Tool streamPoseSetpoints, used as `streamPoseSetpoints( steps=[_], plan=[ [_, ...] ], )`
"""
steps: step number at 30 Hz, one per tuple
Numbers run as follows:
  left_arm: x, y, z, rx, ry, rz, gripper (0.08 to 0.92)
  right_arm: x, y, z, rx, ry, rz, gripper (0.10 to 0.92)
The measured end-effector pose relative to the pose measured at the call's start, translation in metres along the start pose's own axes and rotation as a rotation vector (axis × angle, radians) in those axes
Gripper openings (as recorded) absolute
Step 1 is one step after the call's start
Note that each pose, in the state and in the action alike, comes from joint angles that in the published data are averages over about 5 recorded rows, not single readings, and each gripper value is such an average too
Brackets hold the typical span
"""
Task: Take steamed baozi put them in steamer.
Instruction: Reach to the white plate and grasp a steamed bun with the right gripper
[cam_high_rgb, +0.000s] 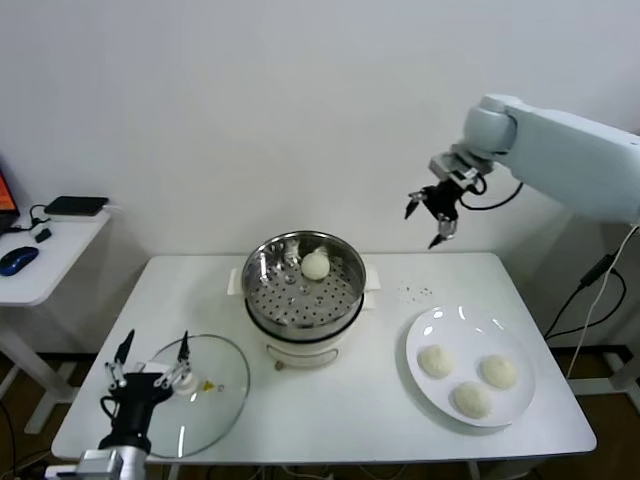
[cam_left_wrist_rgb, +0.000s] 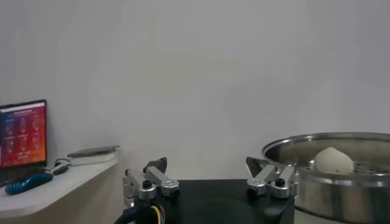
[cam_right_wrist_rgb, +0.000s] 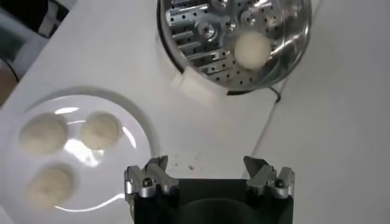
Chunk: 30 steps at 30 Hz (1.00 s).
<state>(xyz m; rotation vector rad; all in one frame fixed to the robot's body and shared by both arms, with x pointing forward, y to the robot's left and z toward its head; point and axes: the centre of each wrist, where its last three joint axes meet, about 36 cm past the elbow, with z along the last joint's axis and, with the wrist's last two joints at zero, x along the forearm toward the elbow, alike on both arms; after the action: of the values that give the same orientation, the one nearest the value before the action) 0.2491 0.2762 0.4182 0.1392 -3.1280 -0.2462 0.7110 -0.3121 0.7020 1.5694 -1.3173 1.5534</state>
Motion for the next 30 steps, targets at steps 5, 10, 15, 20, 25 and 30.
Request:
streamPoseSetpoints(
  steps=[5, 10, 15, 20, 25, 30],
  plan=[
    [0.002, -0.001, 0.002, 0.003, 0.004, 0.003, 0.823, -0.029, 0.033, 0.017, -0.081, -0.019, -0.019, 0.823],
    [0.004, -0.004, 0.005, 0.008, 0.009, 0.005, 0.823, -0.063, 0.059, 0.020, -0.138, -0.024, -0.049, 0.823],
    [0.002, -0.003, 0.003, 0.008, 0.003, 0.000, 0.823, -0.095, 0.078, 0.017, -0.174, -0.015, -0.091, 0.823],
    [0.000, -0.003, -0.001, 0.012, -0.006, -0.003, 0.823, -0.122, 0.094, 0.015, -0.197, -0.003, -0.134, 0.823],
    [0.000, -0.004, -0.002, 0.016, -0.008, -0.002, 0.823, -0.142, 0.108, 0.017, -0.217, 0.011, -0.166, 0.823],
    [0.000, -0.004, -0.001, 0.017, -0.008, -0.003, 0.823, -0.158, 0.120, 0.019, -0.229, 0.020, -0.191, 0.823]
  ],
)
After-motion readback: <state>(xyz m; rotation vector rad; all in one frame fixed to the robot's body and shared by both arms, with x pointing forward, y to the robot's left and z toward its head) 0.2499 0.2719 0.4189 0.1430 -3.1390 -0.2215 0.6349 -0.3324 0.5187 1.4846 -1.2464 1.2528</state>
